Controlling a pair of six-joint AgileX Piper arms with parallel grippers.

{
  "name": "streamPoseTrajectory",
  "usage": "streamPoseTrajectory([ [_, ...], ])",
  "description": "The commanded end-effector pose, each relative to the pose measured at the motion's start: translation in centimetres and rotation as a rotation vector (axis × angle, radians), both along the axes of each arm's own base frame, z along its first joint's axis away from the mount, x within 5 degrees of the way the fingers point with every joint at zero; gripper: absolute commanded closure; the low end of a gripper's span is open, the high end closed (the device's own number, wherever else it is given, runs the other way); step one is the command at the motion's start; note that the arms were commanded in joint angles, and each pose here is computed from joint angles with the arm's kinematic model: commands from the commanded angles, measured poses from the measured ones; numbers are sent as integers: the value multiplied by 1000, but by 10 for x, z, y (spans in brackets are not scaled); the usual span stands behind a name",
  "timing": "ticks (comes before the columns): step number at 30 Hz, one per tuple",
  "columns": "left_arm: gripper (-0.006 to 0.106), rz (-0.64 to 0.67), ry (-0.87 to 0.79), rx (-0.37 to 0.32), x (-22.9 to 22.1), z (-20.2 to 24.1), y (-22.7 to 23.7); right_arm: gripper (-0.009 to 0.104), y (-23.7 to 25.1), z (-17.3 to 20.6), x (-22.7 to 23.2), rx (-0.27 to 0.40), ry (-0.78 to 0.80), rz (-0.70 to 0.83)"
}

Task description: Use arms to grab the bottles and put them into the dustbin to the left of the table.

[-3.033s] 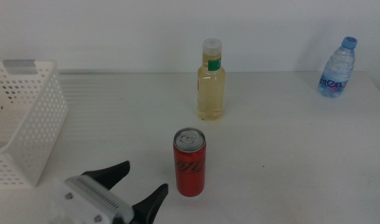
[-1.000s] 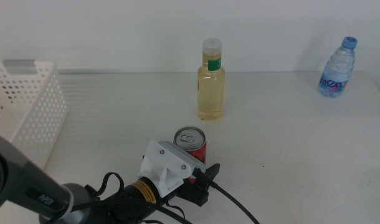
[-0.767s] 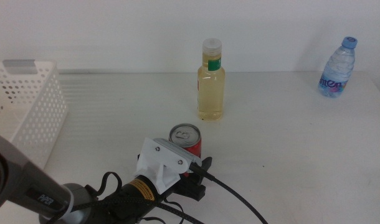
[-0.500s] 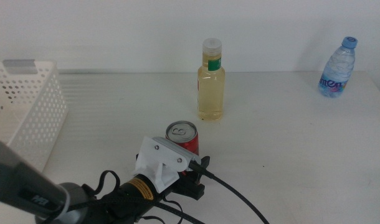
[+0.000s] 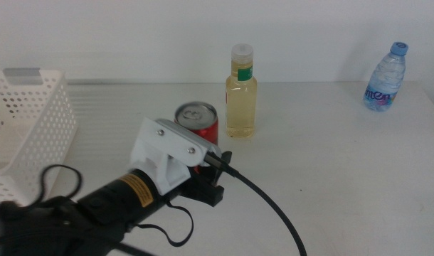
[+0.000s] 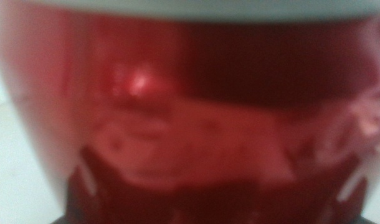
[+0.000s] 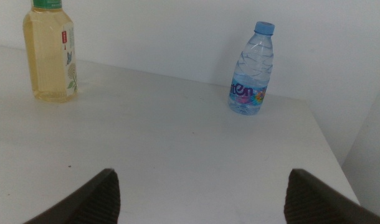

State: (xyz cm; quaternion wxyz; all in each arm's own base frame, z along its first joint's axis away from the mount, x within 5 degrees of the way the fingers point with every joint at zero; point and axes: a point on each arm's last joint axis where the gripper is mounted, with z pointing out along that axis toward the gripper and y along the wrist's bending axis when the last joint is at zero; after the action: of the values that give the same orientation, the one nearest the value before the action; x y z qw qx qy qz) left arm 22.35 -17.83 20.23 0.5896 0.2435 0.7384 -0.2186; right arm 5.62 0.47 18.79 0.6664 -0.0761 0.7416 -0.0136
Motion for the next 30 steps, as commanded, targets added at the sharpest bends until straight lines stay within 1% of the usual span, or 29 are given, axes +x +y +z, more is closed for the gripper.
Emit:
streamPoseTrajectory([
  [1, 105, 15, -120, -109, -3, 37, 4, 16, 0, 11, -2, -7, -113, -4],
  [4, 105, 14, -109, -94, -4, 46, 5, 16, 0, 11, -2, -7, -113, -4],
  [11, 105, 7, -7, -1, 0, 68, 1, 16, 0, 11, -2, -7, -113, -4],
  [14, 105, 11, 62, 52, 5, 81, -1, 16, 0, 11, -2, -7, -113, -4],
  [18, 105, 36, 184, 143, 13, 93, 3, 16, 0, 11, -2, -7, -113, -4],
  [20, 105, 52, 233, 174, 17, 98, 7, 16, 0, 11, -2, -7, -113, -4],
  [23, 105, 97, 290, 196, 25, 110, 17, 16, 0, 11, -2, -7, -113, -4],
  [27, 105, 199, 417, 207, 35, 125, 40, 16, 0, 11, -2, -7, -113, -4],
  [30, 105, 271, 492, 229, 41, 137, 61, 16, 0, 11, -2, -7, -113, -4],
])
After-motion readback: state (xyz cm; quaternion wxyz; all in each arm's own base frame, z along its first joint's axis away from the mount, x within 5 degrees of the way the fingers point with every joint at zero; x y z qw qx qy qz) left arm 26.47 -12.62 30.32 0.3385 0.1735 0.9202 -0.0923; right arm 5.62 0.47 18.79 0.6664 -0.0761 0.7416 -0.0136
